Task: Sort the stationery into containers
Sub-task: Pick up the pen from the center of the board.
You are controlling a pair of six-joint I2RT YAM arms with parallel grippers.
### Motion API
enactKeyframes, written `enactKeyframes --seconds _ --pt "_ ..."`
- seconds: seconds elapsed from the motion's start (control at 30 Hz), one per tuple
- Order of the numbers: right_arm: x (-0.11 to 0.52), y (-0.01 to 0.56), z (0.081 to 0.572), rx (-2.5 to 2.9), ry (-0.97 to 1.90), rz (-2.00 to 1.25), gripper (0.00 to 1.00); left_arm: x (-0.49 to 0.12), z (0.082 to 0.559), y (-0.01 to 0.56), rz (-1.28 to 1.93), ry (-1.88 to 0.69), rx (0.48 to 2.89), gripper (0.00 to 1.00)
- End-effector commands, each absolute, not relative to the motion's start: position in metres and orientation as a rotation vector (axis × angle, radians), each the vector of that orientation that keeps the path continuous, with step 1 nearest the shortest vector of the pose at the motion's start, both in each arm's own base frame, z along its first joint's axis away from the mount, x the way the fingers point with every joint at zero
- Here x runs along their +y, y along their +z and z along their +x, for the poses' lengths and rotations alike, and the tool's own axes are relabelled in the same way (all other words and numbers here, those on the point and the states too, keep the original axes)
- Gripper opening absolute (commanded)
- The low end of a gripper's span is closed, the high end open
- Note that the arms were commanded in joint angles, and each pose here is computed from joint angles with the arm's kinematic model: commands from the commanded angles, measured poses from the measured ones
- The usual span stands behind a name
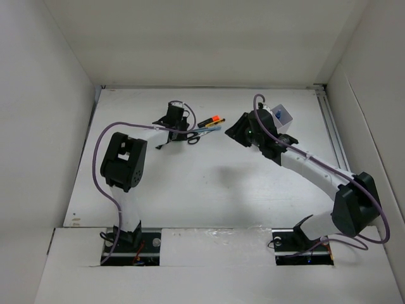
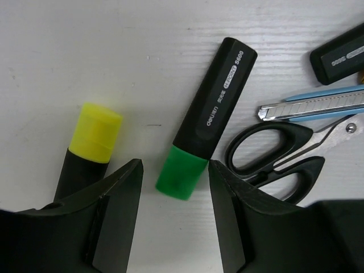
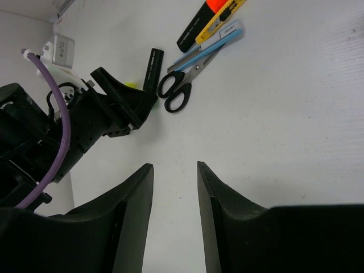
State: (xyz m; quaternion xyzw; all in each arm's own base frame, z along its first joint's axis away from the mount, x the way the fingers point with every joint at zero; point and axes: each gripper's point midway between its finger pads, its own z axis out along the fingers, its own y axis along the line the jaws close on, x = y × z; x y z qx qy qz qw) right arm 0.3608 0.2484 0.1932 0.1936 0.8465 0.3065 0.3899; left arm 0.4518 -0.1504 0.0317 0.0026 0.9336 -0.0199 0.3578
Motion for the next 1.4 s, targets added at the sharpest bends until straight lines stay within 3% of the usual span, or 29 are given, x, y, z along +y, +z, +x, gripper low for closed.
enactKeyframes --seconds 0.0,0.13,0.47,0.67,0.93,1.13,1.37 --pt "0.249 0.218 0.364 2.076 0.838 0.482 0.43 -0.147 0.455 0.039 0.0 -0.04 2.414 0.47" --pt "0.249 0.218 0.364 2.076 0.838 0.482 0.43 -0.145 0.452 0.025 -0.018 -0.013 2.464 0.47" --pt "0.251 0.212 0.366 2.095 0.849 0.465 0.46 -0.148 0.448 0.033 -0.025 -0.036 2.435 0.14" --pt "0.25 0.21 0.369 2.096 0.854 0.468 0.56 -0.152 0.442 0.067 -0.066 -0.095 2.356 0.09" --pt "0.253 0.204 0.368 2.138 0.939 0.403 0.67 -0.182 0.425 0.152 -0.091 -0.441 2.139 0.08" --pt "0.263 0.217 0.361 2.126 1.063 0.301 0.72 -0.196 0.394 0.164 -0.024 -0.616 2.09 0.08" --pt "0.29 0.226 0.358 2.143 1.174 0.205 0.78 -0.254 0.344 0.167 0.187 -0.912 2.009 0.08"
